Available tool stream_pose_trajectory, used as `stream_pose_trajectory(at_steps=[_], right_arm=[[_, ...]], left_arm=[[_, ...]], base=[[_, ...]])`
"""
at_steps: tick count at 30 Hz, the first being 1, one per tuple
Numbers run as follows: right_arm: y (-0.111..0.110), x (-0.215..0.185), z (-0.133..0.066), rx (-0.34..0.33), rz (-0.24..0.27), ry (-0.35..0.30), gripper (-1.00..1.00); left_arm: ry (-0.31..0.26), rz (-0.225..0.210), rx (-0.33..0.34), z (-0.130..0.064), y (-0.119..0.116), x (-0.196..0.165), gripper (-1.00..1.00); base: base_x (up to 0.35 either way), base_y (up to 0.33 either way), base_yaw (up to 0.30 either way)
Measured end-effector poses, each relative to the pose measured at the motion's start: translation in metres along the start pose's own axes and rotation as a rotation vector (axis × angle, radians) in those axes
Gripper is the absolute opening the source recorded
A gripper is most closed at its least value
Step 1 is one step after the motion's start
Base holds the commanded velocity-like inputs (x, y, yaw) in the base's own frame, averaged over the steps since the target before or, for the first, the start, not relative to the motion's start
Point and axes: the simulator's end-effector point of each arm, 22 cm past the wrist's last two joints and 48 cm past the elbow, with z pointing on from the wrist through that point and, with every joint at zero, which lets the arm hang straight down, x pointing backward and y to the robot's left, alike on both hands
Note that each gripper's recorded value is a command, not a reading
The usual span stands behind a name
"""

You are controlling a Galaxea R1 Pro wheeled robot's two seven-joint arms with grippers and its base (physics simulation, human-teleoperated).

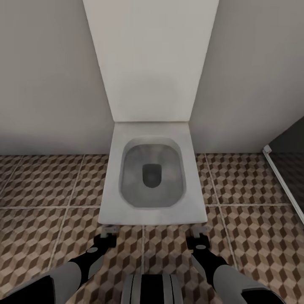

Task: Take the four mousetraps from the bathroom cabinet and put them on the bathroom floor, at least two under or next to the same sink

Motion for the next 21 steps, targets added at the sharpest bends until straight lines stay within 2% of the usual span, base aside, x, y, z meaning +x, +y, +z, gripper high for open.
stream_pose_trajectory(at_steps=[6,21], right_arm=[[0.003,0.013,0.006,-0.003,-0.005,0.023,-1.0],[0.003,0.012,0.006,-0.003,-0.006,0.02,-1.0]], left_arm=[[0.019,0.0,0.001,0.006,0.0,0.013,-1.0],[0.019,0.009,0.001,0.006,-0.001,0.013,-1.0]], base=[[0.0,0.0,0.0],[0.0,0.0,0.0]])
